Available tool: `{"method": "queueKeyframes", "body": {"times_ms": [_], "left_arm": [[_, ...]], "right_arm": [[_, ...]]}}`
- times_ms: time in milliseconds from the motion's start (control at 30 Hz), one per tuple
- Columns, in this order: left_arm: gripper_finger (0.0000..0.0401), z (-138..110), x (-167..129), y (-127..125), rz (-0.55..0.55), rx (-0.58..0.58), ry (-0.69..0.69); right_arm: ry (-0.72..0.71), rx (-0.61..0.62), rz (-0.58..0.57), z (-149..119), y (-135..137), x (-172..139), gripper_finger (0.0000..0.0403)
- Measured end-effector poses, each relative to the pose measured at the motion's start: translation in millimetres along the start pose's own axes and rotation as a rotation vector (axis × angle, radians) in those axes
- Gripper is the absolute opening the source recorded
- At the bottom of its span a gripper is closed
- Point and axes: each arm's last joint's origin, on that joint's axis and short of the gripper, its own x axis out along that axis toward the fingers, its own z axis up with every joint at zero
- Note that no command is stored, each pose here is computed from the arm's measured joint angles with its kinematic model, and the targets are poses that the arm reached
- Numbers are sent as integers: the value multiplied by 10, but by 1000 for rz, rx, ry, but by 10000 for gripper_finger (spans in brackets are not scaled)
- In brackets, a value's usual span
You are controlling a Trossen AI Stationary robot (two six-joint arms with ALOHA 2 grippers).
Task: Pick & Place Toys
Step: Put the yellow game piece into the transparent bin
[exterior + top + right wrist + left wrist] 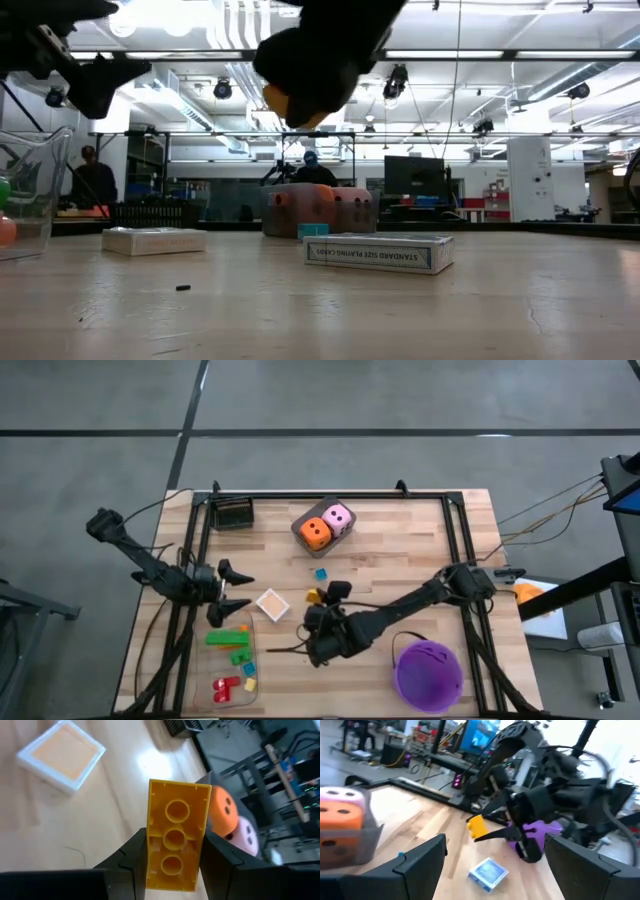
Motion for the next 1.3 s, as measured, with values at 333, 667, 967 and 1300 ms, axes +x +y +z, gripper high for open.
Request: {"method": "queueKeyframes", "body": {"times_ms": [333, 667, 967, 1300], "left_arm": [[337, -28, 270, -38, 60, 41, 110], [337, -28, 599, -121, 155, 42, 188], [337, -112, 799, -46, 216, -36, 257], [331, -128, 823, 35, 244, -43, 269]], "right_arm": [[-38, -109, -16, 205, 112, 152, 128], [-78, -208, -47, 382, 275, 257, 128], [-83, -228, -66, 511, 262, 354, 128], [-84, -227, -67, 524, 248, 366, 128]]}}
